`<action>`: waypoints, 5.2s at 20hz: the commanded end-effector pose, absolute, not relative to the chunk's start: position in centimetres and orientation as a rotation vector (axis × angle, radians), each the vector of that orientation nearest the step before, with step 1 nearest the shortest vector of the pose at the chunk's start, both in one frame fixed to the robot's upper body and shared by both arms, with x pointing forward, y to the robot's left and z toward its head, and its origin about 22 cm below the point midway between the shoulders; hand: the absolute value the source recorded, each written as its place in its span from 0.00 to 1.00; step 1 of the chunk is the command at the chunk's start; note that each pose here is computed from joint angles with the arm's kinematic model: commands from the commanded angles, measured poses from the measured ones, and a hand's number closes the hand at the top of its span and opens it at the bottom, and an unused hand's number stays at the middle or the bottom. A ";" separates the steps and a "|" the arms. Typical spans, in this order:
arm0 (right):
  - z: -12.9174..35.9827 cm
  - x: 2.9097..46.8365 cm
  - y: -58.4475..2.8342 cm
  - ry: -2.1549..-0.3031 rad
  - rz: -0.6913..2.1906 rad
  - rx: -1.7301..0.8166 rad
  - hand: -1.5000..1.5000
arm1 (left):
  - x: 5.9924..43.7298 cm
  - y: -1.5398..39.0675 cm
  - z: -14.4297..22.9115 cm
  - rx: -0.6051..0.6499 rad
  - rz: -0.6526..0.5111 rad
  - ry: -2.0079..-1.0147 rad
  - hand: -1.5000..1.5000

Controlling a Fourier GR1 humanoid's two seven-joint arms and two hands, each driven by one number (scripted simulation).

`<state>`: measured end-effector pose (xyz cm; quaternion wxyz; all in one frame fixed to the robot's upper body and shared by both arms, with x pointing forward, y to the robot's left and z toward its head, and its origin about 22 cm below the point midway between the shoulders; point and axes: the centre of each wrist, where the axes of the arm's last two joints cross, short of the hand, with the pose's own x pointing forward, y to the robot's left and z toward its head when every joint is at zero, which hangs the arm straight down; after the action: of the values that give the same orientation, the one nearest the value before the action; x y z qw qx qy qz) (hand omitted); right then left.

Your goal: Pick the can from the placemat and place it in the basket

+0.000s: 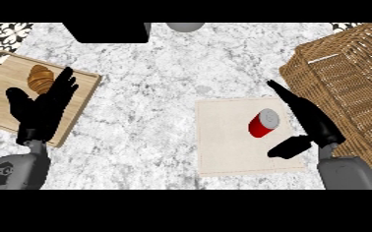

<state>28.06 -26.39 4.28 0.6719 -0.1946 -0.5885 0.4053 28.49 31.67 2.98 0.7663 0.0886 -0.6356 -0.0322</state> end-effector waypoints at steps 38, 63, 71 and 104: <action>5.2 37.7 -12.4 -0.811 0.315 -0.996 1.00 | 30.5 29.1 4.2 0.116 -0.160 -1.407 0.50; 20.9 43.9 -4.5 -1.237 -0.184 -1.383 1.00 | 30.4 30.6 3.3 0.169 -0.096 -1.384 0.50; 25.7 46.2 -9.8 -1.179 -0.302 -1.524 1.00 | 30.0 31.0 4.0 0.169 -0.079 -1.396 0.50; 15.7 40.4 -31.0 -0.849 -0.614 -1.728 0.00 | 28.5 33.2 3.5 0.197 -0.061 -1.369 0.50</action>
<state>41.44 -29.60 16.31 0.5222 -0.7404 -0.3947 -0.1529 28.75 32.70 3.74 0.7675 0.0911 -0.6339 -0.0280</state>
